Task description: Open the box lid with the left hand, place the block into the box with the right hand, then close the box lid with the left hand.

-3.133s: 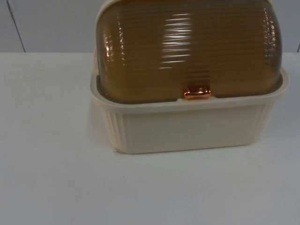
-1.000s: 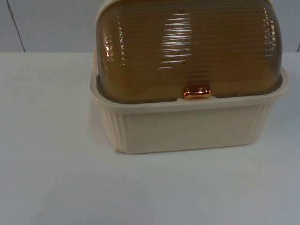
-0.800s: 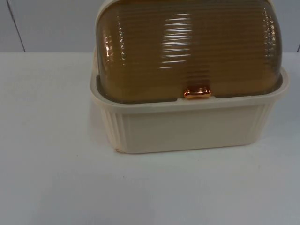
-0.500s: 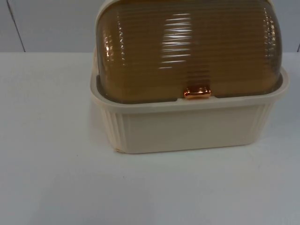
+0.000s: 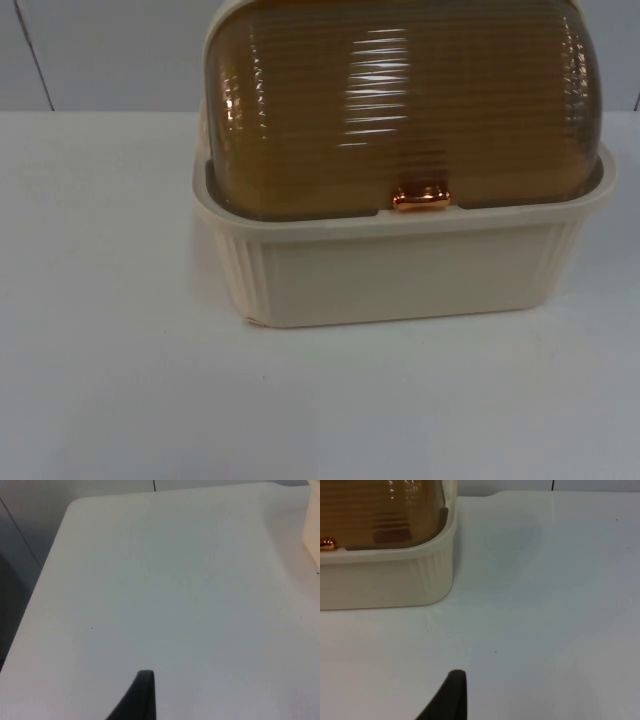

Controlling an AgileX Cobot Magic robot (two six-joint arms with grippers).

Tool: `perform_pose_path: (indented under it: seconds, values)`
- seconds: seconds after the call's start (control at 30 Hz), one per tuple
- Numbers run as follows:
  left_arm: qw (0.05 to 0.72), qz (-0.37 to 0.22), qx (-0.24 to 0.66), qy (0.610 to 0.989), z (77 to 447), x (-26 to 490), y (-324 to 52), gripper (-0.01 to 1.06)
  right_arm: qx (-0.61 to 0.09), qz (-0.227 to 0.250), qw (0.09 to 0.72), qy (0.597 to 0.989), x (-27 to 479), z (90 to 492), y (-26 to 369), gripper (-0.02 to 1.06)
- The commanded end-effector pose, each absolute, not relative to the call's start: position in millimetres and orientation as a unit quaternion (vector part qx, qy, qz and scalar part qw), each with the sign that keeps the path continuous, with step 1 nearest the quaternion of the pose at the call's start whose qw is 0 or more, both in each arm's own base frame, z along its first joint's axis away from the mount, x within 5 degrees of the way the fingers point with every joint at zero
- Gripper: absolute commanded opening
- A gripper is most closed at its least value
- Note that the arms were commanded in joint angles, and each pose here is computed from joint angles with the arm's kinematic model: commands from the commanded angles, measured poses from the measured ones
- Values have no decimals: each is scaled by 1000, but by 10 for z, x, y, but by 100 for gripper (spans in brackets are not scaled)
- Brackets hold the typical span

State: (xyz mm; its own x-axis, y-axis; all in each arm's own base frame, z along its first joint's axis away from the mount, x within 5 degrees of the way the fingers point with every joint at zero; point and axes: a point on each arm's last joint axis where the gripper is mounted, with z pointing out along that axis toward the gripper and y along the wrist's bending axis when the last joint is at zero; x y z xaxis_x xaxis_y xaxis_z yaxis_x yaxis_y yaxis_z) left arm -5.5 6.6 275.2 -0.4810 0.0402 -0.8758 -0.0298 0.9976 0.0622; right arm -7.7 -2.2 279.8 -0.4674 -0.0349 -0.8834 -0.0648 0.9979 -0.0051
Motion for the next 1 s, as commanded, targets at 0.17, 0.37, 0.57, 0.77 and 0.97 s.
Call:
perform_pose_path:
  seconds: [0.17,0.37,0.57,0.77,0.97]
  values:
    - [514,20,-16,857,2748,-48,67,105,-29,12,520,853,-72,2799,-26,105]
    - [514,17,-31,857,2747,-49,76,105,-29,12,520,853,-72,2799,-26,105]
    - [514,17,-31,857,2747,-49,76,105,-29,12,520,853,-72,2799,-26,105]
    - [514,16,-31,857,2747,-49,74,105,-29,12,520,853,-72,2799,-26,105]
    - [513,21,-1,858,2746,-49,55,105,-29,12,520,853,-72,2799,-26,105]
